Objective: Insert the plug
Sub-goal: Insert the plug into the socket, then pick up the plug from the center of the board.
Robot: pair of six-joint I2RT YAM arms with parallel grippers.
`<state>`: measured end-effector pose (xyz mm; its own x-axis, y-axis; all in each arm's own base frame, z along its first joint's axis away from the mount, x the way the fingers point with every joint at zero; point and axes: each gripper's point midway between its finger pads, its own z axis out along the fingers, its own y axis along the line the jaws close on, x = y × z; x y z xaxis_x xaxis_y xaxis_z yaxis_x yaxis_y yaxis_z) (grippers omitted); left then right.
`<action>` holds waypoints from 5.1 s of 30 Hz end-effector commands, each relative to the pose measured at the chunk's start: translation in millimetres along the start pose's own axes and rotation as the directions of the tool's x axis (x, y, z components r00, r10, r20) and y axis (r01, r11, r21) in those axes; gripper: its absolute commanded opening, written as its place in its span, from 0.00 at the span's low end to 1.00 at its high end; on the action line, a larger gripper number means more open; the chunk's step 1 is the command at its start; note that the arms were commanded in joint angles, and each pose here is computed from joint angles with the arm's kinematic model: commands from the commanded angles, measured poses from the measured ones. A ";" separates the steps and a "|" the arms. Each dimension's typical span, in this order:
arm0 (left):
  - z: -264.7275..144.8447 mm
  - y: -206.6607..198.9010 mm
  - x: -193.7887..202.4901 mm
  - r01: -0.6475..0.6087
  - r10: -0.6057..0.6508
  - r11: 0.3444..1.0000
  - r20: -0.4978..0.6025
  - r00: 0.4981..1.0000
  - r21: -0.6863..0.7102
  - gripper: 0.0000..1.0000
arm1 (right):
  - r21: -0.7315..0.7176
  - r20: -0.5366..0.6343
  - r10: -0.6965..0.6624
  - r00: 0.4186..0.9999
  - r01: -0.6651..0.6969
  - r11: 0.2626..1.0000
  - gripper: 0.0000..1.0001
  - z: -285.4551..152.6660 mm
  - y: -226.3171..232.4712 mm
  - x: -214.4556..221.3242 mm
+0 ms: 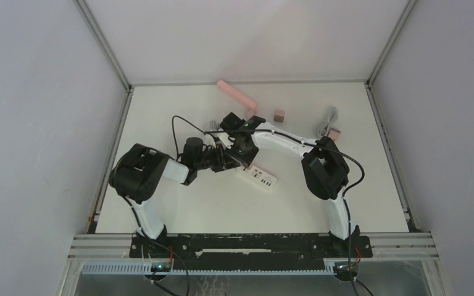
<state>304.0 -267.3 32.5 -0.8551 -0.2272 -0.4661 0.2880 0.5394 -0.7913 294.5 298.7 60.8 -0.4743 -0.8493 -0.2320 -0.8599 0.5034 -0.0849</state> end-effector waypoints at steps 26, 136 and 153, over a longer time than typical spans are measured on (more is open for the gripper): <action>-7.1 14.0 9.2 -0.006 0.004 0.996 -0.021 1.000 -0.092 0.39 | -0.052 0.064 0.078 0.995 -0.075 0.996 0.58 -16.2 -1.2 -4.1; -321.8 -81.9 -93.1 -0.153 0.671 0.638 0.449 0.590 -0.754 1.00 | 0.174 0.344 0.922 0.176 -0.977 0.122 0.53 5.1 -309.0 251.9; -292.9 -102.5 -86.2 -0.271 0.634 0.718 0.444 0.633 -0.641 0.97 | 0.134 0.478 0.837 0.268 -0.964 0.232 0.41 -71.6 -272.1 214.4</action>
<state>218.4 -47.6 262.0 -0.1565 -0.1266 -0.9795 0.0899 0.9858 -0.1417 406.6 -48.6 57.2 -0.8075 0.3348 -0.4856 0.3509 0.9344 0.0607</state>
